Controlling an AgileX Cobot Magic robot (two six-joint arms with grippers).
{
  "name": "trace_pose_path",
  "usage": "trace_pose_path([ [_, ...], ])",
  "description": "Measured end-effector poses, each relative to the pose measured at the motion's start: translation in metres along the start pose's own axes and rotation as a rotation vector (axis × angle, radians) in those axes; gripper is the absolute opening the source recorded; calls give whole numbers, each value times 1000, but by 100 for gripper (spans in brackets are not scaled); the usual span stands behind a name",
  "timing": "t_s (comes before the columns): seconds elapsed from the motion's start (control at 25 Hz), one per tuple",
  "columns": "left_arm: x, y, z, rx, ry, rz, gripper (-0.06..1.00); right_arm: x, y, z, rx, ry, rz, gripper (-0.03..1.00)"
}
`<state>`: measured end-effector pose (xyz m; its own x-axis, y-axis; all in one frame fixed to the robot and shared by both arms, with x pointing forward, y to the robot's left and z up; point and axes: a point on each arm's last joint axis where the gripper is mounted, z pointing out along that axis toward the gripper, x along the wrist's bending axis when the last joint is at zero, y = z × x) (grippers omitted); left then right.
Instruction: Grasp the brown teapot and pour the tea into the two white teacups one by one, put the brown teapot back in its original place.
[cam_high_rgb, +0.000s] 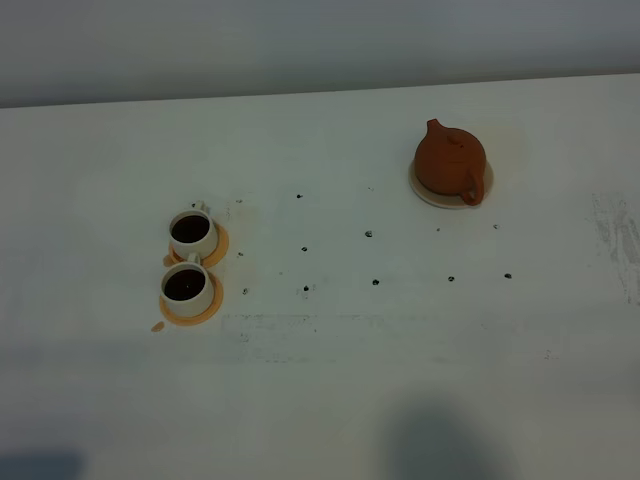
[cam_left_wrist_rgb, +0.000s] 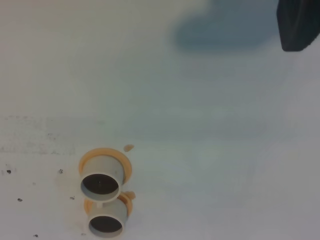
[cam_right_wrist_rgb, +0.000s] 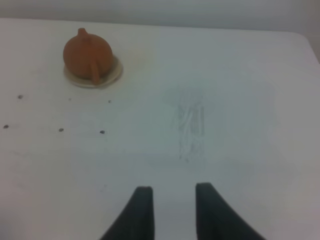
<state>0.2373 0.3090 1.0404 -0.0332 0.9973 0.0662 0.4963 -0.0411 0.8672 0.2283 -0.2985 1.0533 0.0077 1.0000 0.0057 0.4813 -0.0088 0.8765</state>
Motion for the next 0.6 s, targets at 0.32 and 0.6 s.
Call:
trace_pose_path([
  [0.32, 0, 0, 0, 0, 0, 0, 27, 0, 0, 0, 0, 0, 0, 20],
  [0.6, 0, 0, 0, 0, 0, 0, 27, 0, 0, 0, 0, 0, -1, 20],
])
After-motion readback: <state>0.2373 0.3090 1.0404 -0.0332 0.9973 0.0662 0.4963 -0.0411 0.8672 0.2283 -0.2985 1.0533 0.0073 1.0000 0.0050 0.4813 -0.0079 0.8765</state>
